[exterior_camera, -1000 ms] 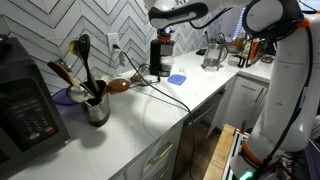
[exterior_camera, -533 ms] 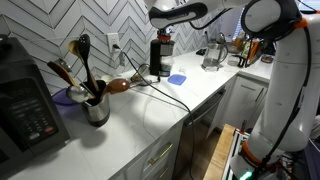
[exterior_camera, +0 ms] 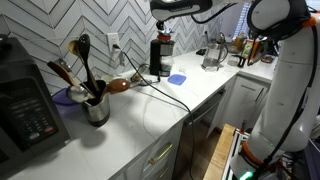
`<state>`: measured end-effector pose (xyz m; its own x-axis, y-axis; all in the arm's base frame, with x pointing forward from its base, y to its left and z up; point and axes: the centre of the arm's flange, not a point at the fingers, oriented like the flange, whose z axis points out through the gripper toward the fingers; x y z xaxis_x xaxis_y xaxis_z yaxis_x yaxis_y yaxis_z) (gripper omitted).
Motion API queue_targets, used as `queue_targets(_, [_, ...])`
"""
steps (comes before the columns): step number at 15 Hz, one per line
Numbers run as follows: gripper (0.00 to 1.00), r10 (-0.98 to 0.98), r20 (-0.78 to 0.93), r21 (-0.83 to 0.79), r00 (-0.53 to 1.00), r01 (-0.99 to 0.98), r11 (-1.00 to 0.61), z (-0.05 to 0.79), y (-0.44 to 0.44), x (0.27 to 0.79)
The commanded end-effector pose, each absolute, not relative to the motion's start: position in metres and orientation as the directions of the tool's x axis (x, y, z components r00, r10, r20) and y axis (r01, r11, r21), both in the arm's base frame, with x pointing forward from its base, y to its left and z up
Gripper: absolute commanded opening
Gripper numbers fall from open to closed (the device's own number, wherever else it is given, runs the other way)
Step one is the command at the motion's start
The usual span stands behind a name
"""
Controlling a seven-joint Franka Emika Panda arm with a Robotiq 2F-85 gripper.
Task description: Place the silver bowl on top of the coffee maker
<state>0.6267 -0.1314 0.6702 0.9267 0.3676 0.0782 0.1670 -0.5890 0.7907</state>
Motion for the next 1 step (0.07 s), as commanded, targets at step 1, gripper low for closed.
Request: queue_targets(1, [0.85,0.408,0.097,0.804,0.908,0.170,-0.569,0.6831,-0.1247,0.6228])
